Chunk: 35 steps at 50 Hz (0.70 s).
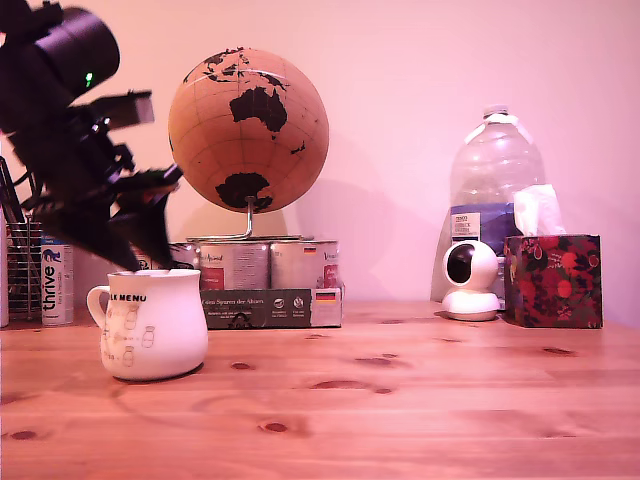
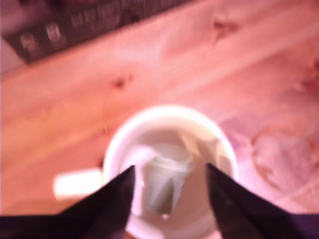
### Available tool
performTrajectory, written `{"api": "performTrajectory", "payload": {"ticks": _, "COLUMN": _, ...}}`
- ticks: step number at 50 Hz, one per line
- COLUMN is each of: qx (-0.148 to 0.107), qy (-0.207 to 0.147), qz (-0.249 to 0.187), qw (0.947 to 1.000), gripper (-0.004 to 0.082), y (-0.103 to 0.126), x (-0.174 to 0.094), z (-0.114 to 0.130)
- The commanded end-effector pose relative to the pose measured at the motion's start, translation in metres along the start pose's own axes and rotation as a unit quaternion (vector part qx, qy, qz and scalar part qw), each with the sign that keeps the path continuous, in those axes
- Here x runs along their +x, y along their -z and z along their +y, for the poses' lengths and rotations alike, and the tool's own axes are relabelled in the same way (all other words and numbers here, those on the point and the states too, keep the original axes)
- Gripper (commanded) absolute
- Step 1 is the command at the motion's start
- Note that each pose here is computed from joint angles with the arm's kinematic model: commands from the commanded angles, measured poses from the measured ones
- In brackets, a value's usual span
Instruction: Pick up the coffee capsules from the table one by one and drop them inside the nearest coffee cup
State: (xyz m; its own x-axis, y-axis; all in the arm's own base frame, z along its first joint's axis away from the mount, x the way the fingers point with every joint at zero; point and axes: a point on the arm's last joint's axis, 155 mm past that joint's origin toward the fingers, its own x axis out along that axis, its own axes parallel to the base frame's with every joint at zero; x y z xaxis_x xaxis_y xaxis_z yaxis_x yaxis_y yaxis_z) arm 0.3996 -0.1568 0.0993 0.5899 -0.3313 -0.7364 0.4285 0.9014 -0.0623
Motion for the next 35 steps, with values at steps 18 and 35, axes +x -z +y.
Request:
{"api": "performTrajectory", "payload": {"ticks": 18, "qx": 0.008, "qy": 0.011, "qz": -0.001, "qw": 0.9999, "gripper": 0.0163, "y": -0.001, "x": 0.000, "z": -0.005}}
{"api": "performTrajectory", "payload": {"ticks": 35, "qx": 0.027, "qy": 0.033, "qz": -0.046, "qw": 0.9980, "gripper": -0.0021, "y": -0.024, "x": -0.028, "z": -0.017}}
